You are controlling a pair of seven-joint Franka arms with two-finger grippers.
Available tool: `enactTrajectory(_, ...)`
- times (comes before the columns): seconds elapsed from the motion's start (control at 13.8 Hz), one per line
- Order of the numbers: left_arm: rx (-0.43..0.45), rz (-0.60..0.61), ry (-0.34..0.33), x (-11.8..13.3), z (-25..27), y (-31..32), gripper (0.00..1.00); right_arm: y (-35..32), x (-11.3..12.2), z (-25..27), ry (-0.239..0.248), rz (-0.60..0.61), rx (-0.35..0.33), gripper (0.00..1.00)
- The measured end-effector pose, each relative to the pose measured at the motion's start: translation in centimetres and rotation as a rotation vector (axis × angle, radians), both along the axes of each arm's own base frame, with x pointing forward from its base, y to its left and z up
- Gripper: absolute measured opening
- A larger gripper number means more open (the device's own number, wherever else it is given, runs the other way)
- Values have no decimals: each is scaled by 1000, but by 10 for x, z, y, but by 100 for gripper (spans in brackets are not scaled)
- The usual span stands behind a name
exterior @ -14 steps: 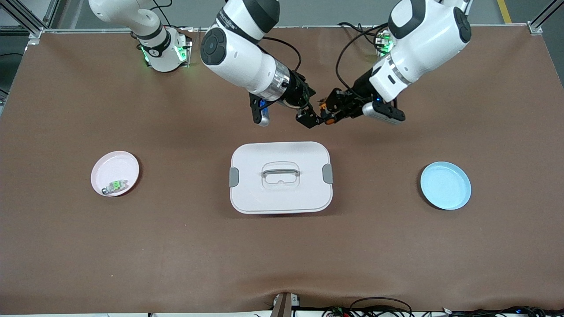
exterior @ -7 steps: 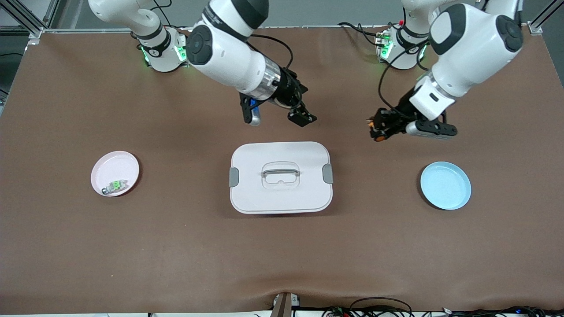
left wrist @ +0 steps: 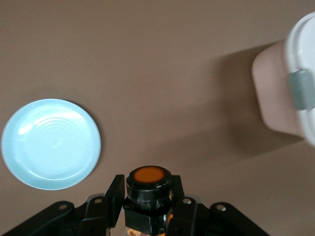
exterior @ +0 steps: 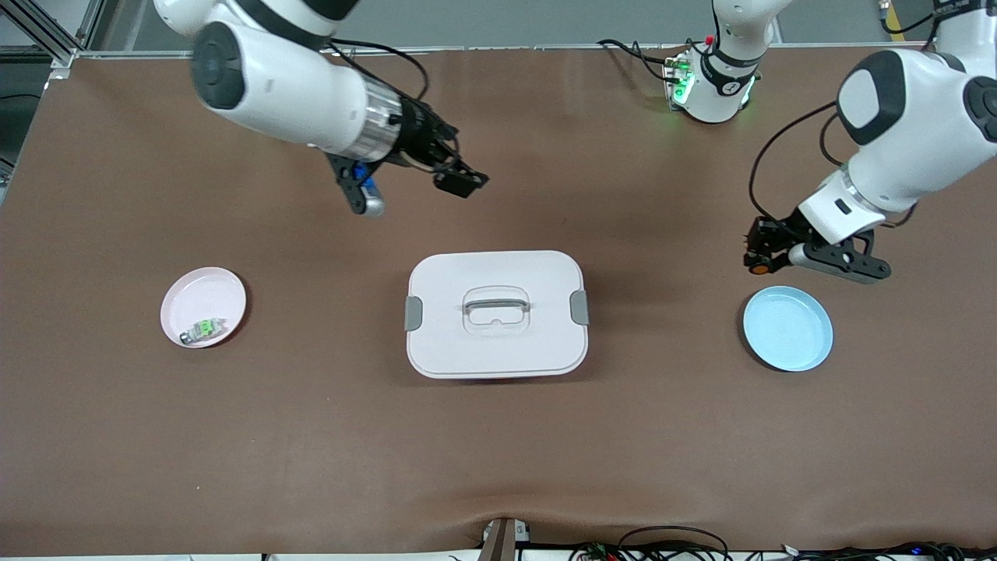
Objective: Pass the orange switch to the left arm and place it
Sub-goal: 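Move the switch to the blue plate while the right gripper withdraws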
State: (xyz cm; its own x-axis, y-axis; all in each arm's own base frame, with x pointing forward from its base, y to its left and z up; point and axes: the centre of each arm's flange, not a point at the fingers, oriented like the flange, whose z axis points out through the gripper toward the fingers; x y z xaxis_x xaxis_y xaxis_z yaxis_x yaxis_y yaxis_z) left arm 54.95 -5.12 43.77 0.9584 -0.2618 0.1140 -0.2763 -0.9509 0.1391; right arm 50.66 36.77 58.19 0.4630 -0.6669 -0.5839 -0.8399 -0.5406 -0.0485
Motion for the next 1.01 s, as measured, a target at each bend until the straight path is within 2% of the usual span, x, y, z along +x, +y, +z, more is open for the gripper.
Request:
enactTrajectory(0.22,75,-122,13,18,-22,36,43,-45,0,14,-55,130,-20,100)
enactTrajectory(0.43,81,-269,20,34,-46,76,43,-92,-4,20,-123,266,-56,100)
enactTrajectory(0.58,107,-370,36,38,-64,99,43,-123,-4,20,-150,330,-53,100)
enactTrajectory(0.79,226,-511,69,40,-80,109,43,-171,1,13,-195,446,-91,100)
enactTrajectory(1.01,287,-633,84,43,-97,110,43,-199,-1,13,-252,561,-144,100)
